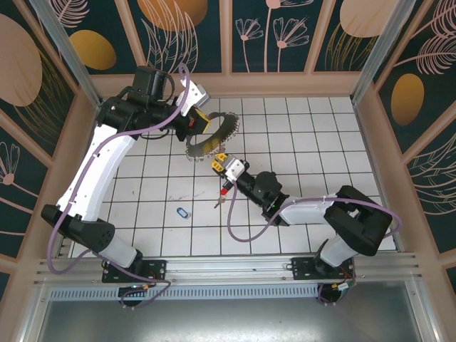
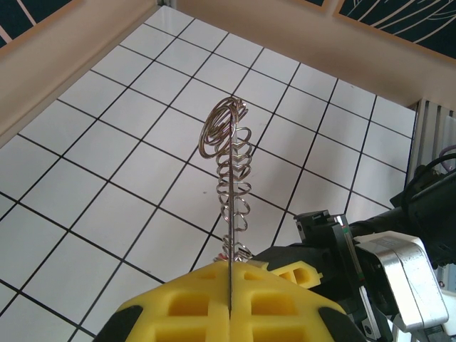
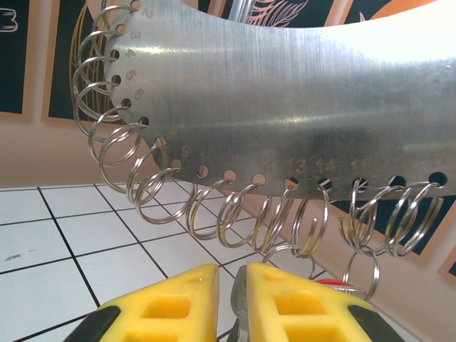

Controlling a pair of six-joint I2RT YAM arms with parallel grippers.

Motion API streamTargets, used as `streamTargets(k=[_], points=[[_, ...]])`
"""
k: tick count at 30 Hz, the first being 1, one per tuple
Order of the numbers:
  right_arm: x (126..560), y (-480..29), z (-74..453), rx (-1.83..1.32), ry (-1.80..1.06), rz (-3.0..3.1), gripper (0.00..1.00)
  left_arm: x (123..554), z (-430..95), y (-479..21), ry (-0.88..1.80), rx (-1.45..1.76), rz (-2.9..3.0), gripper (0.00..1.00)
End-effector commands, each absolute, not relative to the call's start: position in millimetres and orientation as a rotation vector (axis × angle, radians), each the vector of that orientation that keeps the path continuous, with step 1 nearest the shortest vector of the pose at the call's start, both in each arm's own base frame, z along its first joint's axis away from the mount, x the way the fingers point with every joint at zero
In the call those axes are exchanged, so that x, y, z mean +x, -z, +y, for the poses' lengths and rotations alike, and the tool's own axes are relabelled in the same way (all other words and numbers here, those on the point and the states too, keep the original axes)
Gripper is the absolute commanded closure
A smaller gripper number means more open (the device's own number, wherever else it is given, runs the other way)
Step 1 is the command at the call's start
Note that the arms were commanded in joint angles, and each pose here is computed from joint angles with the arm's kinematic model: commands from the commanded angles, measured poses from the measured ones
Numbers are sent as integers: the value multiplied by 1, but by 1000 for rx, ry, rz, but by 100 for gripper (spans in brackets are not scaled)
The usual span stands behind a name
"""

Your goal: Put the keys on the keyring

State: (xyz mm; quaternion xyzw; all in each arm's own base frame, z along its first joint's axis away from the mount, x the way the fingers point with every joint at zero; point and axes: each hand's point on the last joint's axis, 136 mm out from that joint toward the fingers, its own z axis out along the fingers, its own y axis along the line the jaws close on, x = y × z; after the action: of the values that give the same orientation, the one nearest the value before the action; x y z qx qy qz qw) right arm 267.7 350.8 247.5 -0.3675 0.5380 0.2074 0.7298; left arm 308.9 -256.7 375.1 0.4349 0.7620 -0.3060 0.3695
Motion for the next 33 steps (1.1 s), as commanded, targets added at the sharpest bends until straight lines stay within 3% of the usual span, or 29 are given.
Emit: streamTargets(k=[1,11,22,33], points=[[264,-260,348,-760,-479,1161,81,300,-258,-395,804,1117,1878,100],[272,-247,334,-704,-434,1237,81,298,-257,-397,801,1113,1875,100],[234,-270,349,-815,-599,1093,83,303,-255,-385,784,1121,1935,100],[256,-282,350,-740,-496,1087,84,300,-255,-390,788,1117,1925,100]])
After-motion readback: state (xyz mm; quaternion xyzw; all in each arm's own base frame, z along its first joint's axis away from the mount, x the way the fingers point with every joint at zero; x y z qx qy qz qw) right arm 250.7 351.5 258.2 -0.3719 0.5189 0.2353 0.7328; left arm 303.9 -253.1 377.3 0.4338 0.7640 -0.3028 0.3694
